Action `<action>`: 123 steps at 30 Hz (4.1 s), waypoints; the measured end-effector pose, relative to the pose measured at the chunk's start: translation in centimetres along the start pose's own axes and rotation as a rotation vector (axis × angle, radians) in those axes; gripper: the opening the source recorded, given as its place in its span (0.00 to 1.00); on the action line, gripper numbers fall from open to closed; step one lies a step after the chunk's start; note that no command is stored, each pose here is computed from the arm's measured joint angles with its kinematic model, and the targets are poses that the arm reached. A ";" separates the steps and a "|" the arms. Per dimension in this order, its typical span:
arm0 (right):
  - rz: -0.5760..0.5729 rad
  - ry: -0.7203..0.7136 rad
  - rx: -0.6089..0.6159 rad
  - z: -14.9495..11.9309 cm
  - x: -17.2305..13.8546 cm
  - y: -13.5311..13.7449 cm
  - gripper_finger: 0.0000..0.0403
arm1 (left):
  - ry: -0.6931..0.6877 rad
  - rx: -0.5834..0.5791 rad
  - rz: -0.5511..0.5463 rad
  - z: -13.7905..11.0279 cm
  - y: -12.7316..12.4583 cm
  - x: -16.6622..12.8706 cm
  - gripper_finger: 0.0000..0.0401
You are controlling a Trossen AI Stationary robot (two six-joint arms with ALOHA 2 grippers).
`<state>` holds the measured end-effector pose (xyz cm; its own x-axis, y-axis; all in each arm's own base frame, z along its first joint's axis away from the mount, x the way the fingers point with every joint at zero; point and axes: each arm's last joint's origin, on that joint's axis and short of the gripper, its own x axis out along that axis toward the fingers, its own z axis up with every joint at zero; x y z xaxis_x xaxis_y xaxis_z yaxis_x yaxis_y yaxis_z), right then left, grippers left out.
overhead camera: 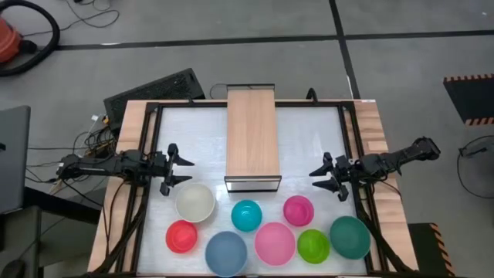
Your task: Place and stack bowls onto a shelf
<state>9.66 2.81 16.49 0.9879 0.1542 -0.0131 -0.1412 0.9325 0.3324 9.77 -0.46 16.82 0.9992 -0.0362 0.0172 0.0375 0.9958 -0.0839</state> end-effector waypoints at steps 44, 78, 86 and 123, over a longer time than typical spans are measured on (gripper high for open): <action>0.003 -0.045 0.111 0.4 0.0 0.0 0.52 | 0.500 -0.355 0.533 20.3 -0.8 5.3 0.55; 0.010 -0.043 0.296 0.4 0.0 0.0 0.52 | 1.245 -0.206 0.228 2.7 -0.7 9.0 0.44; 0.010 -0.043 0.295 0.4 0.0 0.0 0.52 | 1.256 -0.160 0.149 2.3 -0.7 8.9 0.07; 0.059 -0.540 0.645 5.0 -1.3 0.6 0.52 | 0.430 -0.560 0.799 28.4 3.0 9.0 0.00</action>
<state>8.66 1.51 21.41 0.8980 -0.1337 0.4192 -0.2913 0.5332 0.7942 18.45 4.57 45.00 0.6538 0.4744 -0.5895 -0.7392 0.5668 -0.3636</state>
